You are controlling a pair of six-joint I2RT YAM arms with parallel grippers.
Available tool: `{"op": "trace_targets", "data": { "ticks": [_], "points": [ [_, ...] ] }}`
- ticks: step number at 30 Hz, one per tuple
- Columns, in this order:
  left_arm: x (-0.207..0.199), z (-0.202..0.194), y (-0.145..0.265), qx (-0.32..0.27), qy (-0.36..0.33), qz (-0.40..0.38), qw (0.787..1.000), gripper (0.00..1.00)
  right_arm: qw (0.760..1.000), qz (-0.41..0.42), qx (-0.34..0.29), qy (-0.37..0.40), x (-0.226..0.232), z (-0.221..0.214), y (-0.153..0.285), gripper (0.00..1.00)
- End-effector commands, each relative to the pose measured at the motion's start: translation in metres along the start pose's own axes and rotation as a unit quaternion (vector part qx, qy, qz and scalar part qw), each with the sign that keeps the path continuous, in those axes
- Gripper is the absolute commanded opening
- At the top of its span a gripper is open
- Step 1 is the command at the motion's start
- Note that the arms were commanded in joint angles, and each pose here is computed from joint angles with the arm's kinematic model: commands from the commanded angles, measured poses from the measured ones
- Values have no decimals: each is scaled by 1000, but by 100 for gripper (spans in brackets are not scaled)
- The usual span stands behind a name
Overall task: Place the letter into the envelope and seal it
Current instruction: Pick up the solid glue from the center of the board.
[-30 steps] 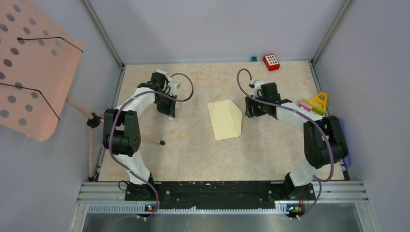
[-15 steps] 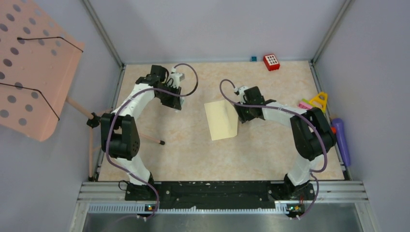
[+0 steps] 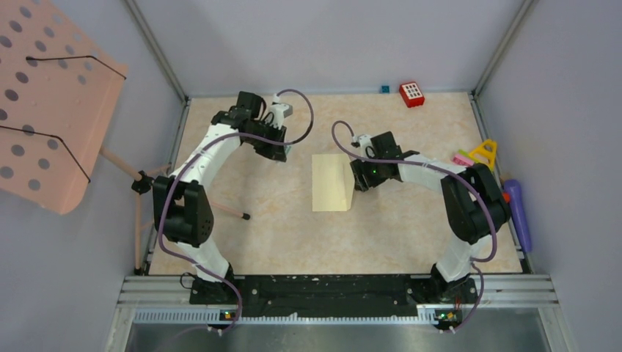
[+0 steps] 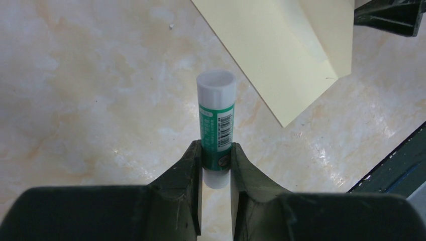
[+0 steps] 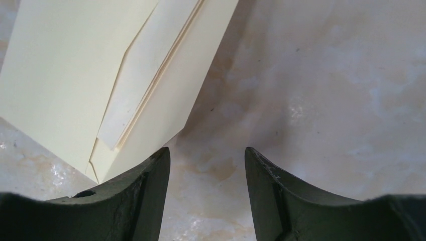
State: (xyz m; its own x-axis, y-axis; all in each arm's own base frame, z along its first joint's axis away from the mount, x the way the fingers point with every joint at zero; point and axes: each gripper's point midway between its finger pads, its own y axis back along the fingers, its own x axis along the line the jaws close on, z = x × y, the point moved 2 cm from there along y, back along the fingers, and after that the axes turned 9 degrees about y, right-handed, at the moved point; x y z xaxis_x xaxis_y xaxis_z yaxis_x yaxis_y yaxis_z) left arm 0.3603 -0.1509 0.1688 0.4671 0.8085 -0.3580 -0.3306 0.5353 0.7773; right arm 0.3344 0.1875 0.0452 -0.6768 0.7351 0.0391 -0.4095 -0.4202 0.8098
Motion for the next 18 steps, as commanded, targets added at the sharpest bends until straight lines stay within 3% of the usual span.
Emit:
{"op": "trace_targets", "data": {
  "ticks": [1, 5, 10, 14, 18],
  "points": [
    [-19, 26, 19, -39, -33, -18, 999, 0, 998, 48, -48, 10, 18, 31, 17, 56],
    [-32, 29, 21, -44, -48, -27, 998, 0, 999, 22, -44, 19, 6, 40, 30, 56],
    [-60, 35, 14, -50, -76, -57, 994, 0, 993, 4, -111, -34, -35, 62, 81, 56],
    [-95, 42, 5, -53, -111, -103, 987, 0, 975, 56, -208, -47, -40, 86, 129, 58],
    [-132, 44, -1, -48, -141, -165, 975, 0, 945, 174, -277, -26, -3, 116, 171, 59]
  ]
}}
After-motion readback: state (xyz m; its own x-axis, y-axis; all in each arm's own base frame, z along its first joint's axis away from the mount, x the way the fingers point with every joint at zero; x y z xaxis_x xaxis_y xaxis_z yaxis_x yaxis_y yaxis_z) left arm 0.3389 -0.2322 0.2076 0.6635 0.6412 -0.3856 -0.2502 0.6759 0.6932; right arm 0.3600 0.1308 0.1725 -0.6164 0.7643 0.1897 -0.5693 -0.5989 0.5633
